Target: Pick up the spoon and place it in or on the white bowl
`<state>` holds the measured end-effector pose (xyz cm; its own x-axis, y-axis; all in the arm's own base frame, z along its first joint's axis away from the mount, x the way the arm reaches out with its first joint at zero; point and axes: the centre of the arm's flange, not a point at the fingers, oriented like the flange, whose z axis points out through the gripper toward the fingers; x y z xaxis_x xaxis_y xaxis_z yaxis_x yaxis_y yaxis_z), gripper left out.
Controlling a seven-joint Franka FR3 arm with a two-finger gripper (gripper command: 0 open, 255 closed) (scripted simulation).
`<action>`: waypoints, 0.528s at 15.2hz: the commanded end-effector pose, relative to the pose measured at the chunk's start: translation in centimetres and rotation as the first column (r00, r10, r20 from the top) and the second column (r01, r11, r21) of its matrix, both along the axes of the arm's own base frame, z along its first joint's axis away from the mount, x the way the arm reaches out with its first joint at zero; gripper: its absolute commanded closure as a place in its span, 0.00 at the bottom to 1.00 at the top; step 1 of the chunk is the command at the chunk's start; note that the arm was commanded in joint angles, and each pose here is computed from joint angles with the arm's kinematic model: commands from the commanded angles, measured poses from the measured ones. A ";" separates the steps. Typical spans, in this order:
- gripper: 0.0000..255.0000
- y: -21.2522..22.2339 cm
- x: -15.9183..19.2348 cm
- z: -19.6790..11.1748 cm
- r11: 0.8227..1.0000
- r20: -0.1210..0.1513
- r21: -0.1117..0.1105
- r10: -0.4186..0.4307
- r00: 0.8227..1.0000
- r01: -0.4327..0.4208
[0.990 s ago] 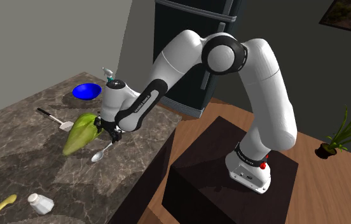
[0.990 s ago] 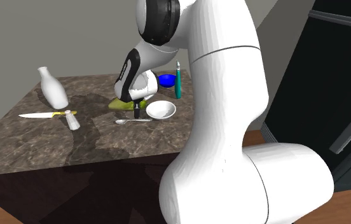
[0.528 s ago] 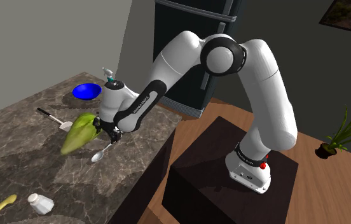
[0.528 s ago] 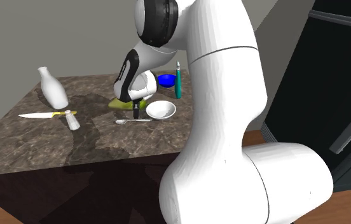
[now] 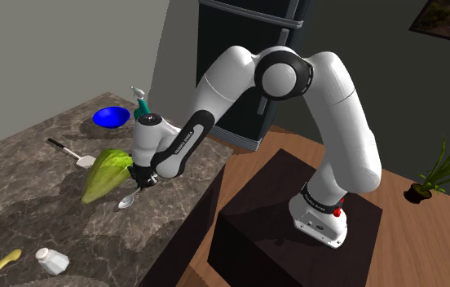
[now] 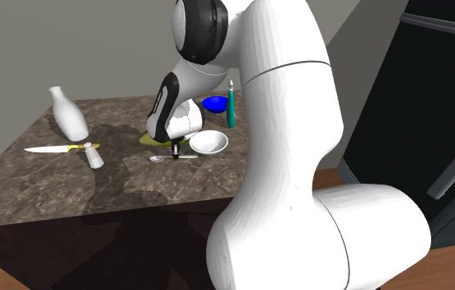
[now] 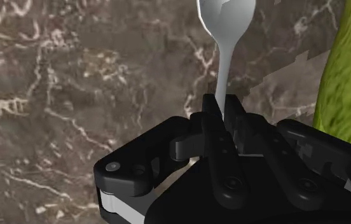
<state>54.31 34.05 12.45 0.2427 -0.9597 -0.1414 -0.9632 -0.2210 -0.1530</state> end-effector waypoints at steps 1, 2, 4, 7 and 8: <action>1.00 0.0 -0.2 -0.3 1.000 -0.004 -0.002 0.002 1.000 -0.002; 1.00 0.1 -0.1 -0.2 1.000 -0.004 -0.002 0.002 1.000 -0.002; 1.00 -0.1 0.9 0.2 1.000 -0.003 -0.001 0.001 1.000 -0.001; 1.00 -0.1 0.9 1.8 1.000 -0.003 -0.001 0.001 1.000 -0.001; 1.00 -0.1 0.9 2.3 1.000 -0.003 -0.001 0.001 1.000 -0.001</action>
<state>55.26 34.09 14.26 0.2436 -0.9595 -0.1416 -0.9633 -0.2224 -0.1503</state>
